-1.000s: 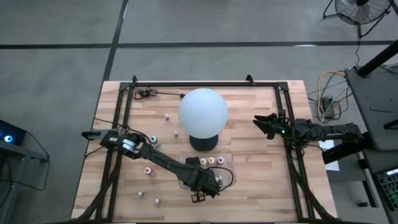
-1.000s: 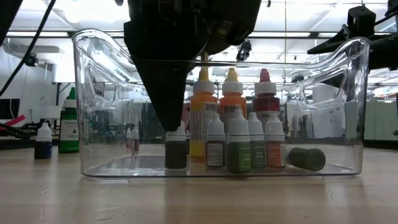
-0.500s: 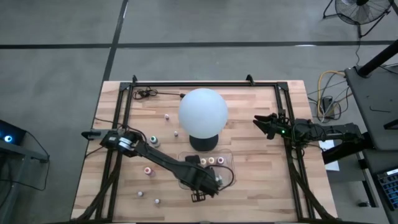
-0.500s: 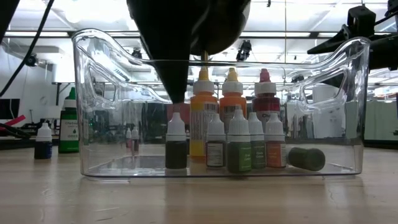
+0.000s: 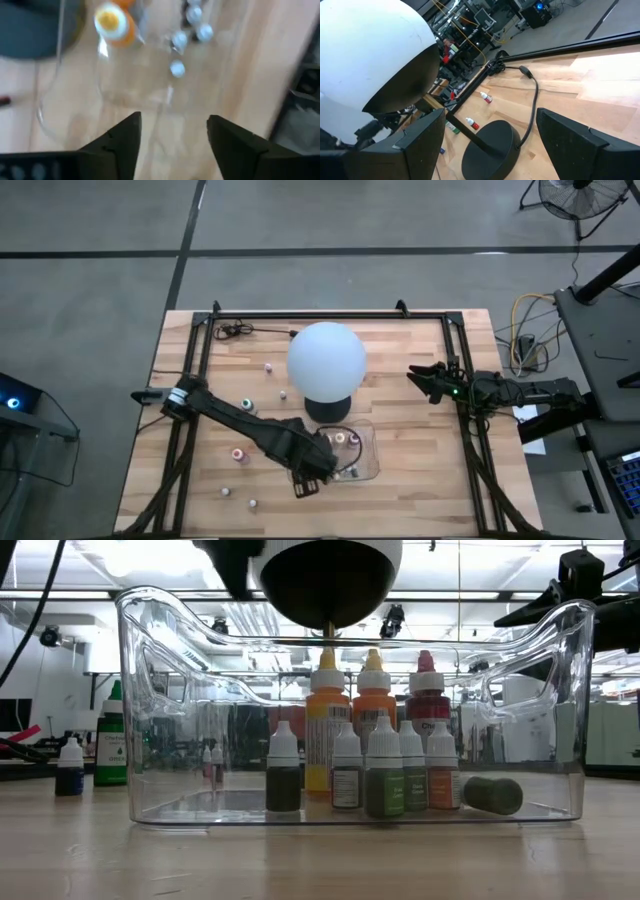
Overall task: Pick & Place food coloring
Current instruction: Put the top small pink food coloring bottle into the transparent bin
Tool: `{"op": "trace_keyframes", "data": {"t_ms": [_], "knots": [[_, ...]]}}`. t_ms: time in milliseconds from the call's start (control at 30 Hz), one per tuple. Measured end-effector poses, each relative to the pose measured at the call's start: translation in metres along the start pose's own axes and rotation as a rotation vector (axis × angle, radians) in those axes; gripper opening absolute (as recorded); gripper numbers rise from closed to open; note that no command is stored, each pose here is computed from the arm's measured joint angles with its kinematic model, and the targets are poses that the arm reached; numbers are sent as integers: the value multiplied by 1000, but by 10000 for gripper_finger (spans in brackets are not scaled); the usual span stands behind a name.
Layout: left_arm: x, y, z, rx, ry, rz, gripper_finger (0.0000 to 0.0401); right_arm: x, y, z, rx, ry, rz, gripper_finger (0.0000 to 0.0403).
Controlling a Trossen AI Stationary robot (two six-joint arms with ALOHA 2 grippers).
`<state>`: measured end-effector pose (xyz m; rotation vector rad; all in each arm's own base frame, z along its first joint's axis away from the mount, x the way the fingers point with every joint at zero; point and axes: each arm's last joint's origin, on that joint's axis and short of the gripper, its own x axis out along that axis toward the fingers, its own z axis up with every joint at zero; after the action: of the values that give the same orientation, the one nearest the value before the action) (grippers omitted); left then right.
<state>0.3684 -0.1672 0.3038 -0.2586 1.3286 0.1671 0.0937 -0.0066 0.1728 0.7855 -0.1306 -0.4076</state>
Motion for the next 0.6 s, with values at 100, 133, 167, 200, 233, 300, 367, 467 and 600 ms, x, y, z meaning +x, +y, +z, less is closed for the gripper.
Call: {"op": "trace_keyframes", "data": {"t_ms": [100, 133, 167, 200, 233, 300, 367, 467, 600], "knots": [[-18, 6, -7, -15, 31, -32, 217, 0, 0, 0, 0, 0, 0, 302], [-24, 8, -9, -21, 30, -37, 220, 0, 0, 0, 0, 0, 0, 302], [-29, 10, -11, -25, 26, -40, 221, 0, 0, 0, 0, 0, 0, 302], [-36, 13, -13, -31, 21, -43, 222, 0, 0, 0, 0, 0, 0, 302], [-42, 15, -16, -37, 21, -43, 222, 0, 0, 0, 0, 0, 1, 302], [-54, 22, -22, -54, 23, -36, 222, 0, 0, 0, 0, 0, 0, 302], [-65, 32, -31, -60, 30, -11, 222, 0, 0, 0, 0, 0, 0, 302], [-77, 52, -42, -71, 0, 71, 222, 0, 0, 0, 0, 0, 0, 302], [-91, 82, -55, -107, -62, 129, 223, 0, 0, 0, 0, 0, 0, 302]]}}
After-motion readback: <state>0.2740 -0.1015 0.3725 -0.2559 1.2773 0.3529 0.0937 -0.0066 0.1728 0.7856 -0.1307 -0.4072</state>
